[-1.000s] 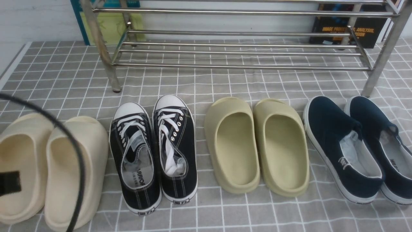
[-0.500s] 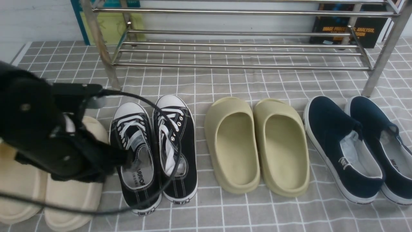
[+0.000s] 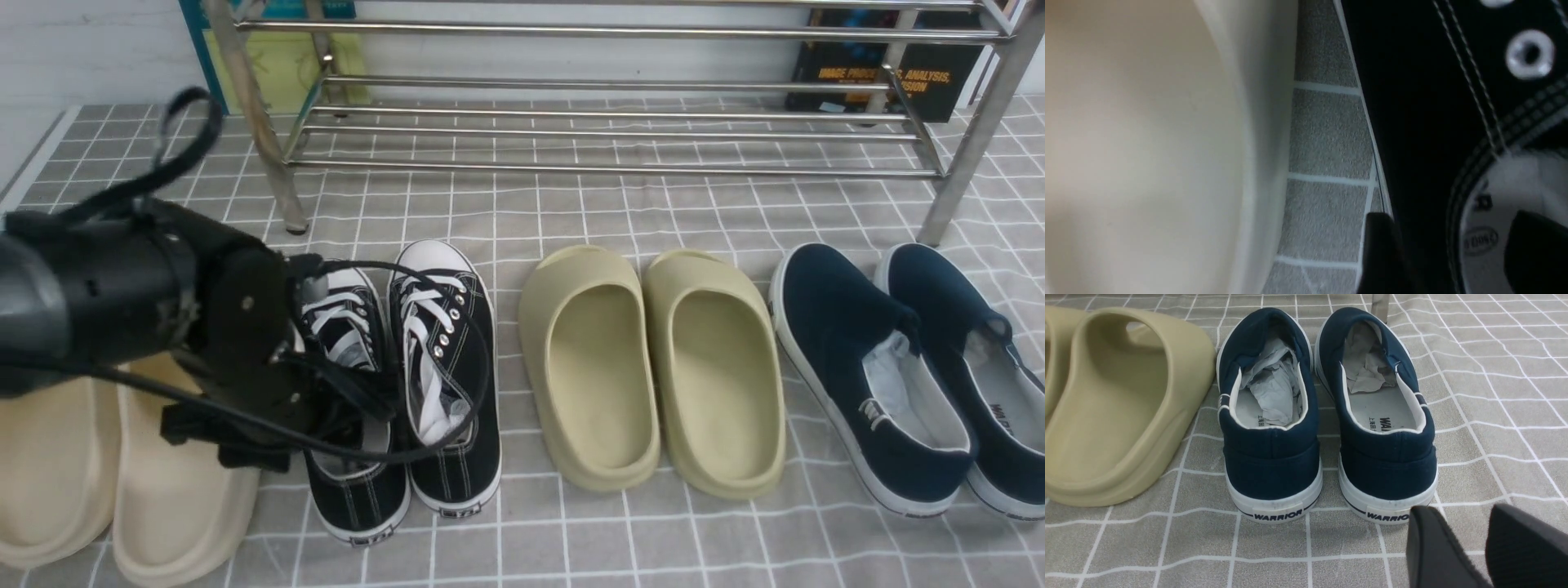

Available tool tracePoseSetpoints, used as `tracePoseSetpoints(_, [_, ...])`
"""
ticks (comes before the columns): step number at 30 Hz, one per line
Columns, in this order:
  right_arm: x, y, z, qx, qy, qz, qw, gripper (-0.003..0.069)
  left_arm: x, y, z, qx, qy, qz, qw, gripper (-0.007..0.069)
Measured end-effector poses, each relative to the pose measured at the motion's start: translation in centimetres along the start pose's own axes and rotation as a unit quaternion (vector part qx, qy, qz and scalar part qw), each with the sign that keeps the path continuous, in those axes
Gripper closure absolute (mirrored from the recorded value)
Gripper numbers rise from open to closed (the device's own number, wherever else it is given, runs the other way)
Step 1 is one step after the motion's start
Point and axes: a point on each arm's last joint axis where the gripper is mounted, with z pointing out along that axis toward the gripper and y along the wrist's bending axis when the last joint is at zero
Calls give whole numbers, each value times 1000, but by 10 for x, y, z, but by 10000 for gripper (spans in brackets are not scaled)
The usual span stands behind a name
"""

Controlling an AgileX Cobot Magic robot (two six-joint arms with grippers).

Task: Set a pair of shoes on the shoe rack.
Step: Use the left arm to grab the shoe closest to it, then use the left arm to put a shoe into the shoe rack

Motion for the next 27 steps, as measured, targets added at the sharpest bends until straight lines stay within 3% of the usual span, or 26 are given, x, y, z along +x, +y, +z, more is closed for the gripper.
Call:
tracePoseSetpoints(3, [0, 0, 0, 0, 0, 0, 1000, 419, 0, -1, 11, -7, 10, -1, 1000, 423])
tracePoseSetpoints(5, [0, 0, 0, 0, 0, 0, 1000, 419, 0, -1, 12, -9, 11, 1, 1000, 473])
tracePoseSetpoints(6, [0, 0, 0, 0, 0, 0, 1000, 419, 0, 0, 12, -10, 10, 3, 1000, 563])
tracePoseSetpoints(9, [0, 0, 0, 0, 0, 0, 1000, 419, -1, 0, 7, -10, 9, 2, 1000, 638])
tracePoseSetpoints(16, [0, 0, 0, 0, 0, 0, 1000, 419, -12, -3, -51, 6, -22, 18, 1000, 638])
tracePoseSetpoints(22, [0, 0, 0, 0, 0, 0, 1000, 419, -51, -13, -129, 62, -112, 40, 991, 638])
tracePoseSetpoints(27, [0, 0, 0, 0, 0, 0, 1000, 419, -90, -2, -127, 71, -92, 26, 993, 638])
